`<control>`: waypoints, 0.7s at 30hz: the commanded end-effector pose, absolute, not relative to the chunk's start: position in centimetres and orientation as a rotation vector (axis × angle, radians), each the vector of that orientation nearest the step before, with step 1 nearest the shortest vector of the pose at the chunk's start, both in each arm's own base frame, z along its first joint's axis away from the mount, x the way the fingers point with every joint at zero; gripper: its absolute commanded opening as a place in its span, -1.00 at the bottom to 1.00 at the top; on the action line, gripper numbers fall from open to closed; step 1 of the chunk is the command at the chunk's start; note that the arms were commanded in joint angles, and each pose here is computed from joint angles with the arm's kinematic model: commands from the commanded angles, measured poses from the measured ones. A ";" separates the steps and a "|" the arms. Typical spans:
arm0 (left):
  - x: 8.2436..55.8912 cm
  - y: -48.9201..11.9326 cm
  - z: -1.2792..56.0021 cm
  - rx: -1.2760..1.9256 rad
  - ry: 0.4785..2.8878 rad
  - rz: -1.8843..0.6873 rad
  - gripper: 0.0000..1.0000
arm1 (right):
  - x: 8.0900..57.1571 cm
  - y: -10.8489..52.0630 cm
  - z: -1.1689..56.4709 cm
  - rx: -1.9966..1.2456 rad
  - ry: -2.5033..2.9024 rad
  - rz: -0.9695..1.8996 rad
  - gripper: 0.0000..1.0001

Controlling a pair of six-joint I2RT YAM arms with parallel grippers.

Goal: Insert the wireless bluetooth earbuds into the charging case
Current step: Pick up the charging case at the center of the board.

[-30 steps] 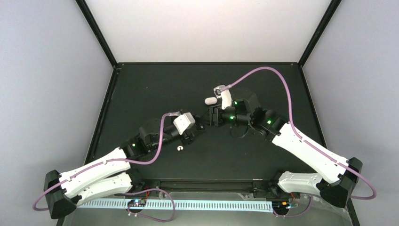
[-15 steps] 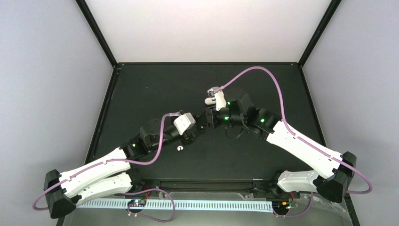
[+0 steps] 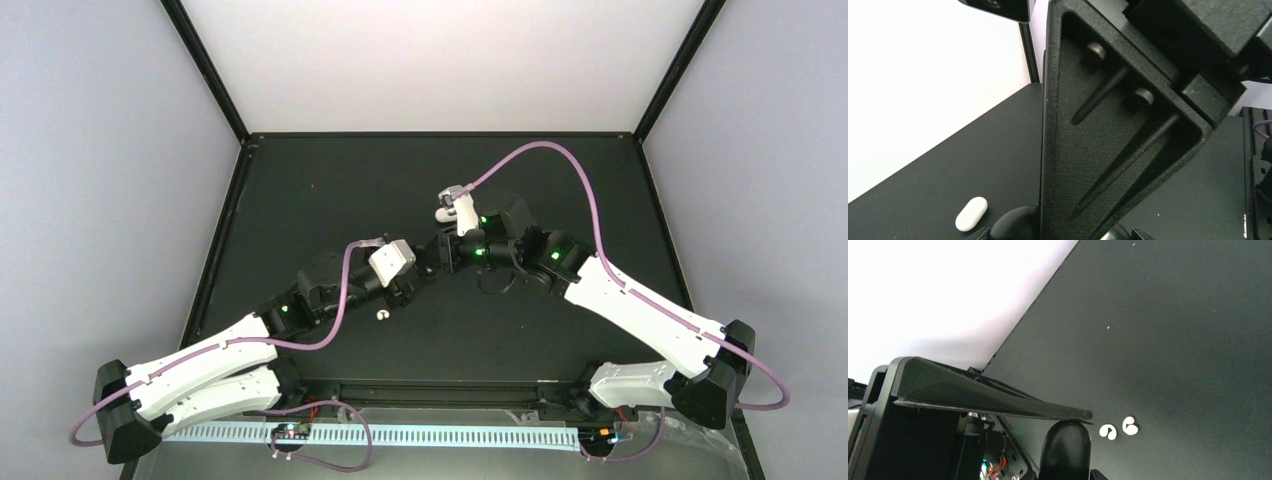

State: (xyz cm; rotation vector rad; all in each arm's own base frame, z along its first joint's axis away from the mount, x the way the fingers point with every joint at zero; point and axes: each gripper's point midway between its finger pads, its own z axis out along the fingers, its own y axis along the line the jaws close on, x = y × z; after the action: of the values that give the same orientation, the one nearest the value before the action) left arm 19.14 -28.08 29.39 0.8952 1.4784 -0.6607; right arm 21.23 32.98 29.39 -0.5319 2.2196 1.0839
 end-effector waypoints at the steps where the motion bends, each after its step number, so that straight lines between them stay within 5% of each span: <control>1: 19.1 -28.1 30.2 0.880 1.453 -0.664 0.00 | 21.0 33.3 29.6 -0.557 2.216 1.079 -0.57; 7: 19.2 -28.1 30.3 0.876 1.454 -0.662 0.00 | 21.0 33.4 29.5 -0.556 2.220 1.084 -0.71; 14: 19.1 -28.1 30.3 0.876 1.454 -0.661 0.00 | 21.0 33.2 29.1 -0.552 2.235 1.069 -0.43; 21: 19.1 -28.1 30.2 0.879 1.455 -0.660 0.00 | 21.0 33.2 29.2 -0.558 2.227 1.070 -0.66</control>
State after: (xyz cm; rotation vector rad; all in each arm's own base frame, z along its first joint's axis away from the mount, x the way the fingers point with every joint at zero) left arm 19.27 -27.99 29.23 0.8898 1.4871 -0.6475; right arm 21.14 33.07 29.11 -0.5346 2.2306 1.0809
